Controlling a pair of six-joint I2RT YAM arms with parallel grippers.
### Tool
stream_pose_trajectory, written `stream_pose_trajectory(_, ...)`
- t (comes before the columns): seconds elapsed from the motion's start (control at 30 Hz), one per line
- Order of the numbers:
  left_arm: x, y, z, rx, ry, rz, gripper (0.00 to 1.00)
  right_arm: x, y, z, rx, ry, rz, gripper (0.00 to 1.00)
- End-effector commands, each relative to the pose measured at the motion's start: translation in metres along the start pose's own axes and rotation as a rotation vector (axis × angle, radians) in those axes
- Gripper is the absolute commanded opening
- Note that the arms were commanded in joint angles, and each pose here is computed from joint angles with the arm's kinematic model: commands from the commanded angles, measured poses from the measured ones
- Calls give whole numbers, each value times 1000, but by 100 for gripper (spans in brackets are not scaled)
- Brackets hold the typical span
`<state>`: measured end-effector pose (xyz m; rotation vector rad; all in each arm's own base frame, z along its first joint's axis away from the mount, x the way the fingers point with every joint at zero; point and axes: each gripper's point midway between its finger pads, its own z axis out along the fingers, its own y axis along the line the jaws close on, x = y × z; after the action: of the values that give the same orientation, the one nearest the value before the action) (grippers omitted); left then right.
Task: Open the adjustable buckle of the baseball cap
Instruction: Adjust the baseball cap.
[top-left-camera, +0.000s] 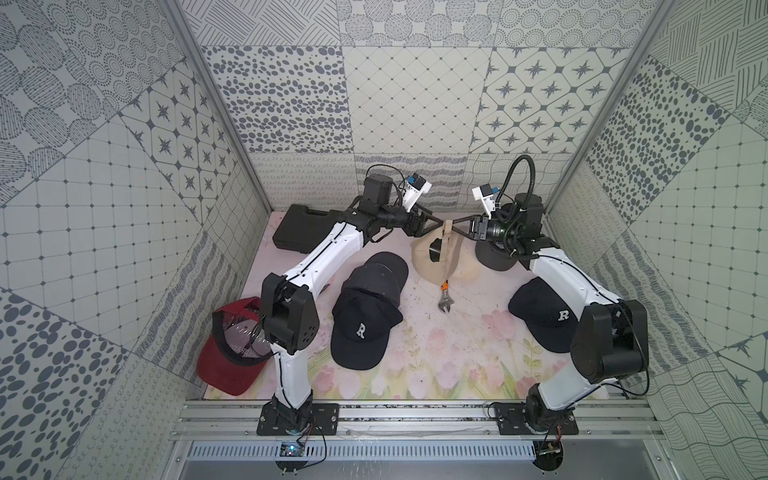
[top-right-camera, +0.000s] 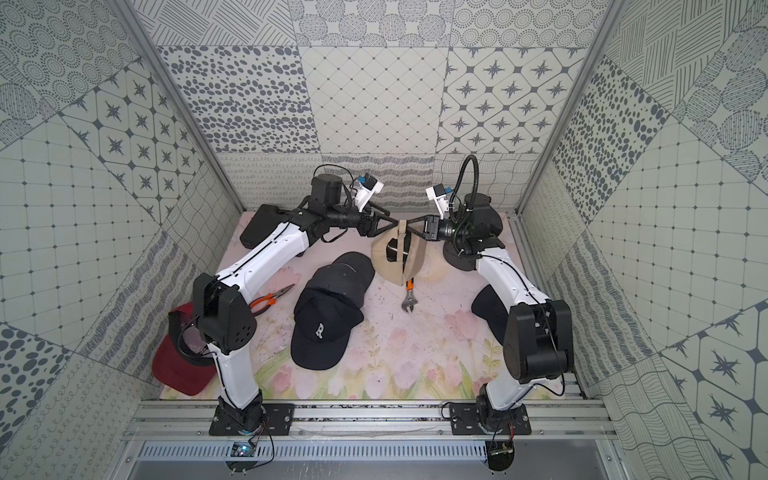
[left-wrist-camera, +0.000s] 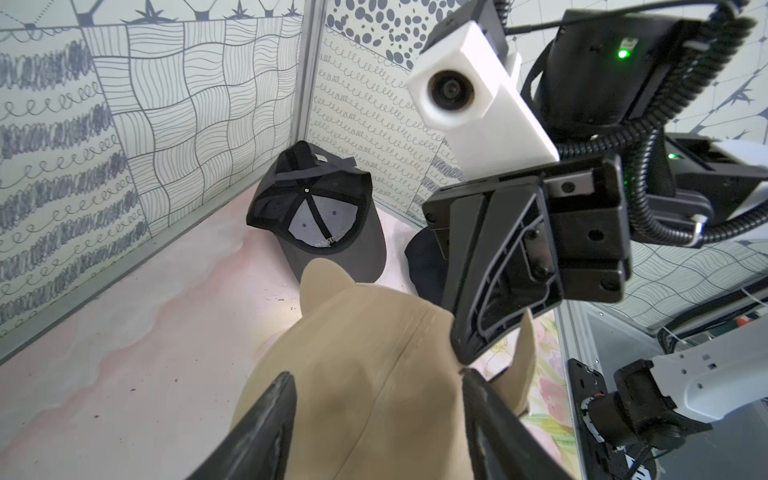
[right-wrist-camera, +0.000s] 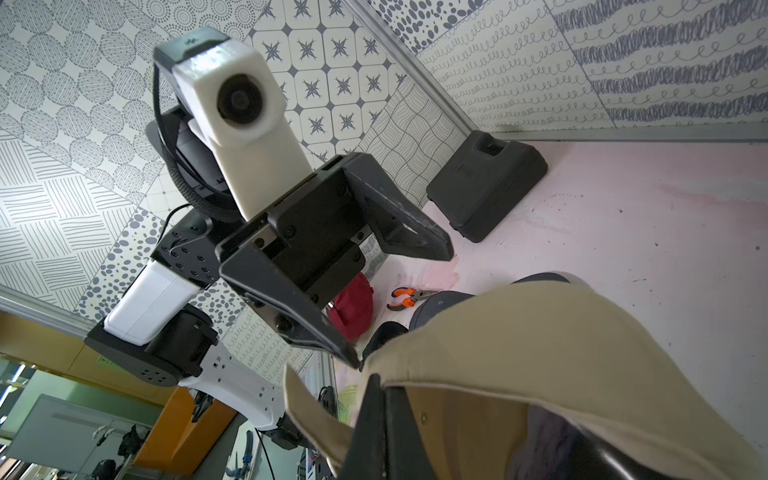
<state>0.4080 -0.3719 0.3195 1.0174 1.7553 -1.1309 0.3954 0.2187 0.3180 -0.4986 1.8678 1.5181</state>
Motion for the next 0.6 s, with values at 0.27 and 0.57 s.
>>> stream_pose_trajectory(0.27, 15, -19, 15, 161, 71, -90, 48, -9, 11, 4, -42, 9, -96, 0)
stream_pose_trajectory(0.57, 18, -28, 24, 198, 100, -87, 21, -9, 9, 8, -37, 9, -83, 0)
